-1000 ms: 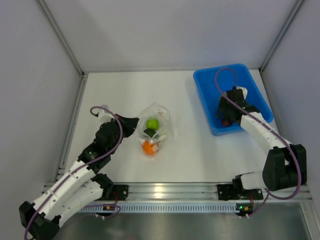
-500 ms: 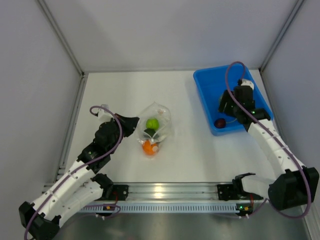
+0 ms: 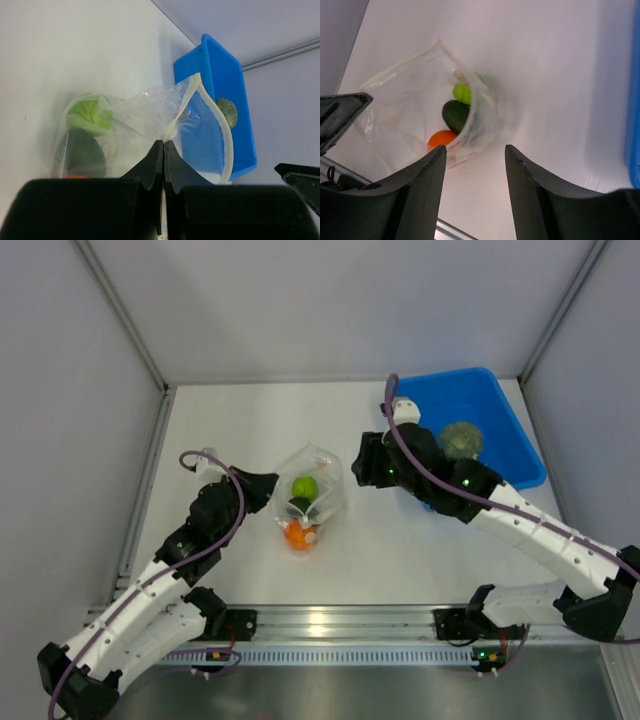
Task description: Open the zip-top bag and remove the fake food
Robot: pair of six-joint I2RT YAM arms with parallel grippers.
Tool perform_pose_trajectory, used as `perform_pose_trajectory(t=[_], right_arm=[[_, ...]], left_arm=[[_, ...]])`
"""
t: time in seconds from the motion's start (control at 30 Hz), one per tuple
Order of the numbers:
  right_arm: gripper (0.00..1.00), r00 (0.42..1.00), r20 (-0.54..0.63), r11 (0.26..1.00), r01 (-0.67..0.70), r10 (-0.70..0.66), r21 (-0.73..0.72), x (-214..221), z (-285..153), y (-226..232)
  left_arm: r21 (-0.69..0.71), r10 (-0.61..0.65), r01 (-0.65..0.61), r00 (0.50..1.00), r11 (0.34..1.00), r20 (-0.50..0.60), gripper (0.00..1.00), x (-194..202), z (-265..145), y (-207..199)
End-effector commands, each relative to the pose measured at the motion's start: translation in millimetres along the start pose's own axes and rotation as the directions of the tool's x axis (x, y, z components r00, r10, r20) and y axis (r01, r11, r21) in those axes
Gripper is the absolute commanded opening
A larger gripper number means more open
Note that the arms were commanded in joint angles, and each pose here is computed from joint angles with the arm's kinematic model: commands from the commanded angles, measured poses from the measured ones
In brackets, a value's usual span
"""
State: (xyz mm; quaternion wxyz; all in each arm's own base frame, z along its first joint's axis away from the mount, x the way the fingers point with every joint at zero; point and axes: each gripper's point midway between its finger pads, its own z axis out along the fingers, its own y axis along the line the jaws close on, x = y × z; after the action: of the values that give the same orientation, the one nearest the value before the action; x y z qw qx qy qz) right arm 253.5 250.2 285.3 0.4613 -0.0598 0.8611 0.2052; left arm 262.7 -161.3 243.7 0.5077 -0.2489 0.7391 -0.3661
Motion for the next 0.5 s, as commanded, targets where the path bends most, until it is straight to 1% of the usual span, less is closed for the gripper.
perform_pose_trajectory(t=[0.0, 0.13, 0.27, 0.37, 0.47], right_arm=[[0.51, 1.000, 0.027, 0.999, 0.011, -0.010, -0.037, -10, -5, 41], [0.48, 0.999, 0.001, 0.995, 0.049, -0.049, -0.083, -6, 11, 83], [0.45, 0.997, -0.037, 0.990, 0.065, -0.070, -0.123, 3, 33, 109], [0.43, 0.995, -0.070, 0.990, 0.068, -0.076, -0.121, 9, 53, 122], [0.40, 0.993, -0.088, 0.995, 0.068, -0.075, -0.078, 16, 72, 124]], left_arm=[[0.064, -0.024, 0.023, 0.999, 0.998, 0.028, 0.00, -15, -4, -25], [0.064, -0.035, 0.033, 0.999, 0.997, 0.028, 0.00, -14, -6, -24], [0.077, -0.044, 0.042, 0.999, 0.996, 0.026, 0.00, -15, -8, -26], [0.076, -0.050, 0.048, 0.998, 0.996, 0.026, 0.00, -15, -9, -26], [0.077, -0.061, 0.059, 0.998, 0.995, 0.028, 0.00, -15, -9, -27]])
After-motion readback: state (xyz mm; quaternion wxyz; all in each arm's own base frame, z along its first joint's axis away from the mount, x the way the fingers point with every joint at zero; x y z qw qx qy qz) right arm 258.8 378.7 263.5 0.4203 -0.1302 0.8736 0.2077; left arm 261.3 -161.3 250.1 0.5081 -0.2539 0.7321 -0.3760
